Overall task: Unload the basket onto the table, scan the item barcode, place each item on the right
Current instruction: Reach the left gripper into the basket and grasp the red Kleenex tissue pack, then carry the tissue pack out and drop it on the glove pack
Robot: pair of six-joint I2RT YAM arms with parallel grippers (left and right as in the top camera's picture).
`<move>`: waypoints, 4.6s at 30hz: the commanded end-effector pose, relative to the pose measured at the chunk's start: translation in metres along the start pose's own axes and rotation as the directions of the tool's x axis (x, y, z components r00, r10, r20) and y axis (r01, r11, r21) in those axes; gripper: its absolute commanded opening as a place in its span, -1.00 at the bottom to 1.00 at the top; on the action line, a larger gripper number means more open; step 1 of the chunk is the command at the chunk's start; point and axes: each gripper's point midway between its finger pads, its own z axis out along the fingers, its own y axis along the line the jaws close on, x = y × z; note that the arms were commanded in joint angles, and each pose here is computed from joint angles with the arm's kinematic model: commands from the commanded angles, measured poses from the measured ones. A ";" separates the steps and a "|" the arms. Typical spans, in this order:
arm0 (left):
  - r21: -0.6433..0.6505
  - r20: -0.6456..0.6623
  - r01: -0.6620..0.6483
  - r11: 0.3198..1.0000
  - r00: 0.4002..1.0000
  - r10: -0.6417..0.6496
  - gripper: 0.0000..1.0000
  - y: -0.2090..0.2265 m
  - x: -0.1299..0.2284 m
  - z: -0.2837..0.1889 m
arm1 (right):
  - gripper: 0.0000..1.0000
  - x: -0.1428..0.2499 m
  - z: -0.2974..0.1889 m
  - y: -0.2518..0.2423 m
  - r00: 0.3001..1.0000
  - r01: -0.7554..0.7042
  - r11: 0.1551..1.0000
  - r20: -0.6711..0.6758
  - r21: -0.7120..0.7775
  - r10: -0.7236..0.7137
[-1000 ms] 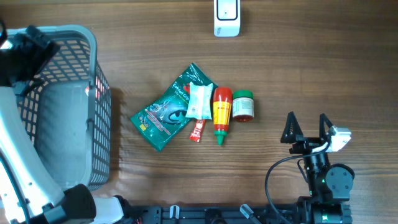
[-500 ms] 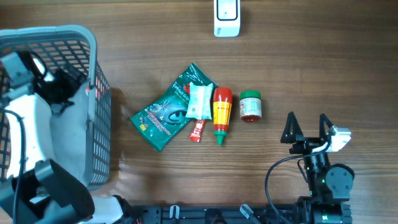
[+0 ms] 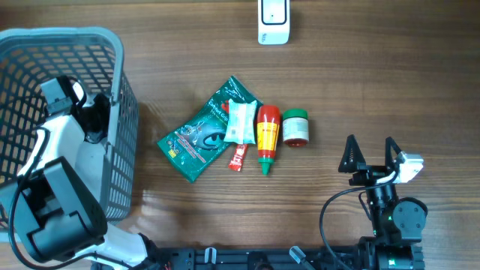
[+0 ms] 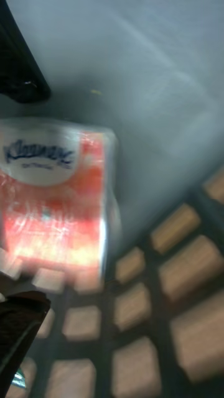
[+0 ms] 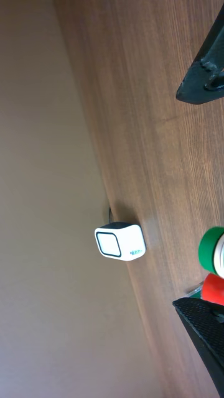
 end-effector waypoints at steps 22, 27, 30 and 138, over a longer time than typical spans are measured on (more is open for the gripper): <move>-0.206 0.118 0.028 0.978 0.993 -0.003 -0.92 0.038 -0.027 -0.034 | 0.99 -0.003 -0.001 0.000 1.000 -0.003 1.000 0.014 0.002 0.003; -0.159 0.271 0.024 0.987 0.962 0.020 -0.92 0.016 -0.054 -0.097 | 0.99 -0.003 -0.001 0.000 1.000 -0.003 1.000 0.014 0.002 0.003; -0.124 0.362 0.004 0.992 0.931 0.042 -0.92 -0.003 -0.060 -0.139 | 0.99 -0.003 -0.001 0.000 1.000 -0.003 1.000 0.014 0.002 0.003; -0.724 0.122 0.084 0.685 0.993 0.007 1.00 -0.004 0.137 -0.130 | 0.99 -0.003 -0.001 0.000 1.000 -0.003 1.000 0.014 0.002 0.003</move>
